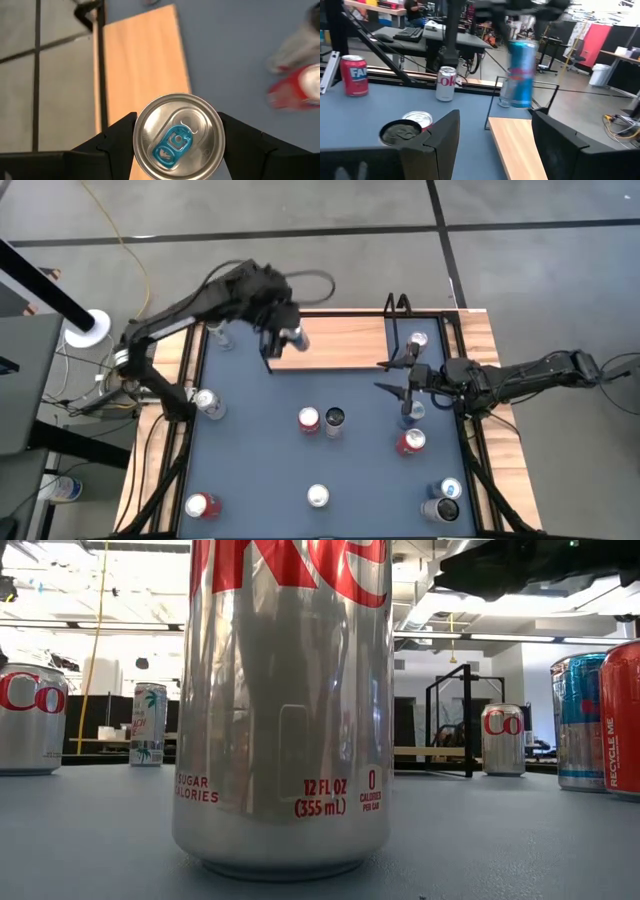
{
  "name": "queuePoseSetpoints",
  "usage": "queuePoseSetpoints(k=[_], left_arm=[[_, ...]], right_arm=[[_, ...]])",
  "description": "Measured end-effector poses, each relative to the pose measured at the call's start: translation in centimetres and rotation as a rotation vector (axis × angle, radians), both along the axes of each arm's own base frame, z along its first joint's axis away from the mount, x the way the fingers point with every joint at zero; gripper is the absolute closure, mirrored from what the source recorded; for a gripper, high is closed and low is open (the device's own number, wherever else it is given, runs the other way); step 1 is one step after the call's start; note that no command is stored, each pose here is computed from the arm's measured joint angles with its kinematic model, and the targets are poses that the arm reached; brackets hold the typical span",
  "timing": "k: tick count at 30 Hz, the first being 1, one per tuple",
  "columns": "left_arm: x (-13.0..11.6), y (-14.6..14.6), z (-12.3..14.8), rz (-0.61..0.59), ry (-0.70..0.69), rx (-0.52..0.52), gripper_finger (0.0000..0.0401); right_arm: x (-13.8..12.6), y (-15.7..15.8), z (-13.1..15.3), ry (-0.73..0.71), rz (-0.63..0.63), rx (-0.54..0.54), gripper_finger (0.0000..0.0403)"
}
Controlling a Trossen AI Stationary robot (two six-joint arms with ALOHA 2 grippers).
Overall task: Place canned beverage on shelf
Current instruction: Put the top left blue soda can onto the shelf
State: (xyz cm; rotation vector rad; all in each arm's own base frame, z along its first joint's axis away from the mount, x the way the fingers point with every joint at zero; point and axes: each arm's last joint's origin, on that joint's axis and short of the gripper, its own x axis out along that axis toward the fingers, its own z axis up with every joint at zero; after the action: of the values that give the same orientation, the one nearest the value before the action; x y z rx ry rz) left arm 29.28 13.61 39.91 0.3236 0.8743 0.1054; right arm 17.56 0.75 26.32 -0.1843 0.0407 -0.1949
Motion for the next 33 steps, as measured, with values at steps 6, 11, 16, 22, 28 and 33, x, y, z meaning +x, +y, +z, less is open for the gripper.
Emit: queuePoseSetpoints(k=[6,11,16,22,28,33], left_arm=[[-0.1,7.1,-2.6,0.144,0.107,-0.025,0.0171],[-1.4,11.5,-5.1,0.230,0.146,-0.124,0.0170],[-2.2,13.7,-6.2,0.246,0.109,-0.211,0.0170],[-2.4,14.8,-6.9,0.234,0.074,-0.247,0.0168],[-1.9,15.4,-7.7,0.217,0.073,-0.252,0.0167],[-2.0,15.8,-7.9,0.237,0.085,-0.233,0.0166]], right_arm=[[0.0,0.3,0.0,-0.001,0.018,0.000,0.0163],[0.0,0.3,0.0,-0.001,0.018,-0.001,0.0163],[0.0,0.3,0.0,0.000,0.017,-0.003,0.0163],[0.0,0.2,-0.1,0.006,0.014,-0.004,0.0163],[0.0,0.2,0.0,0.007,0.014,-0.010,0.0163],[0.0,0.2,-0.1,0.010,0.014,-0.012,0.0163]])
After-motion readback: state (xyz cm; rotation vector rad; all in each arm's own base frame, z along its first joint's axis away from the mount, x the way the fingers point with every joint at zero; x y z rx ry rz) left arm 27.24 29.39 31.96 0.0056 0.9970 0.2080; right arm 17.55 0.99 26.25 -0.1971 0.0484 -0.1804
